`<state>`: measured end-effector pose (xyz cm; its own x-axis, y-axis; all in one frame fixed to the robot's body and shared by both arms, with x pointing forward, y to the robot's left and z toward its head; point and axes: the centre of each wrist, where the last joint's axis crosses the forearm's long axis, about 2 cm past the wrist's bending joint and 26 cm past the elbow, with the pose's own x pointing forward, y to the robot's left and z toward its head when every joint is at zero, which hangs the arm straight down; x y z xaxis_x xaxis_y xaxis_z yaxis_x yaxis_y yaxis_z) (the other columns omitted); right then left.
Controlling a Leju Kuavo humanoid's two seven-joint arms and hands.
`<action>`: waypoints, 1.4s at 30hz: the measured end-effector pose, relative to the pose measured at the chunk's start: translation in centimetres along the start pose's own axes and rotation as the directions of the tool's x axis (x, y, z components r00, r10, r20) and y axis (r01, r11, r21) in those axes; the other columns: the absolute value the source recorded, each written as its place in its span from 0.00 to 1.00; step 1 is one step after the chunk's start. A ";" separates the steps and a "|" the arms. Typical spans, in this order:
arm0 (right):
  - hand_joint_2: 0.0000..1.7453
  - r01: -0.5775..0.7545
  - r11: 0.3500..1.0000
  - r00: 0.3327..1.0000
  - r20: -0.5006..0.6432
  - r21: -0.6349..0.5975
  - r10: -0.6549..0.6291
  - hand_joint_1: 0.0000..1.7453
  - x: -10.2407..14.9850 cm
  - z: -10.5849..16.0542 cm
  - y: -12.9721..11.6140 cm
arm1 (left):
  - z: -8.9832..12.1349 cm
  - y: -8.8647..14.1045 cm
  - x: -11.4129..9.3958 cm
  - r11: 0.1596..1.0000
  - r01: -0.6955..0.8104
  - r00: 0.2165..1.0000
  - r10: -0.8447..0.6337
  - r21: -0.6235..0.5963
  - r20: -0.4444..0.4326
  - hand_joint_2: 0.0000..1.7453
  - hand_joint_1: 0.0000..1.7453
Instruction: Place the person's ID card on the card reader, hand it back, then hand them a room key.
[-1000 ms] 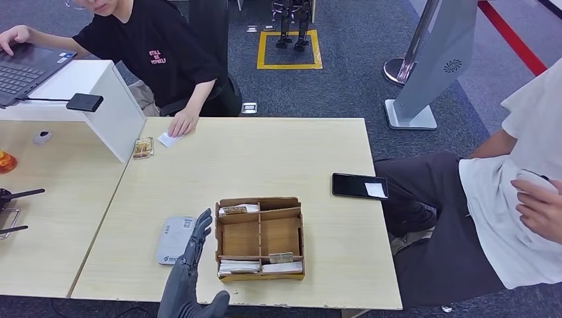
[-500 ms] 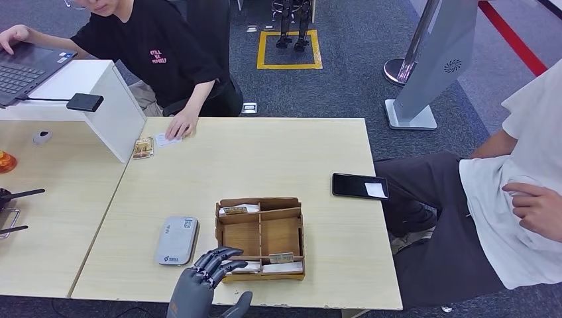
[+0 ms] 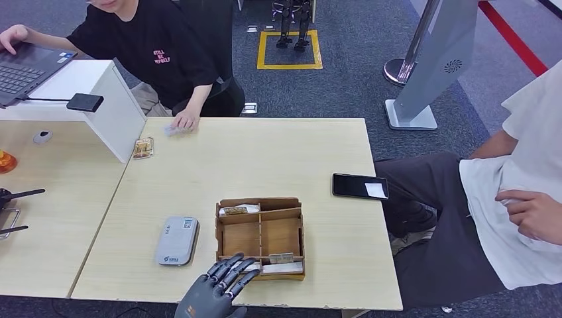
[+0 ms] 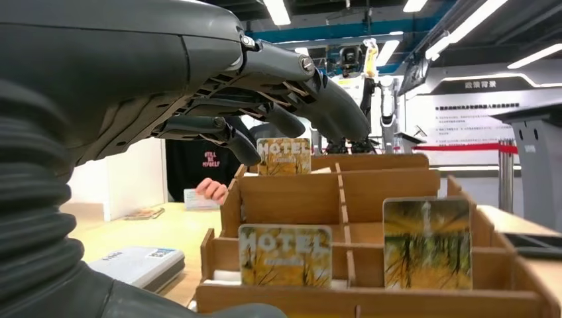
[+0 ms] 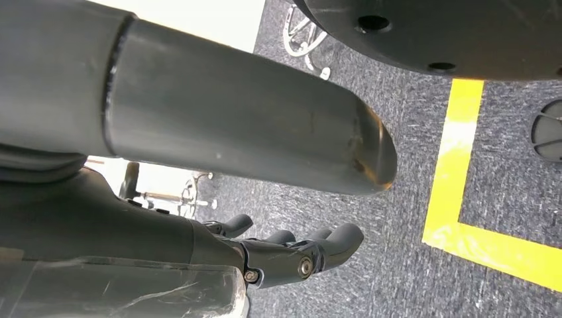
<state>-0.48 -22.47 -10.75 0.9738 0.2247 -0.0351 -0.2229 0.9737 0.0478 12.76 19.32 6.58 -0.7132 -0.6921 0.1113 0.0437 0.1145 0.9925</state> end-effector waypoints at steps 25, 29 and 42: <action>0.00 0.000 1.000 1.000 -0.009 -0.001 0.000 0.00 0.0 0.0 0.2 | 1.2 -1.1 -0.3 0.979 0.186 0.977 -0.193 -0.082 -0.087 1.00 0.20; 0.00 0.000 1.000 1.000 -0.009 -0.001 0.000 0.00 0.0 0.0 0.2 | 1.2 -1.1 -0.5 0.975 0.201 0.976 -0.208 -0.090 -0.067 1.00 0.21; 0.00 0.000 1.000 1.000 -0.009 0.000 0.000 0.00 0.0 0.0 0.2 | -1.1 0.3 -2.4 0.966 0.249 0.967 -0.253 -0.066 -0.044 1.00 0.22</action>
<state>-0.54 -22.30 -10.76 0.9732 0.2254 -0.0443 -0.2233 0.9735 0.0483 15.25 20.19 6.62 -0.6698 -0.7291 -0.1408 -0.0892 -0.1093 0.9900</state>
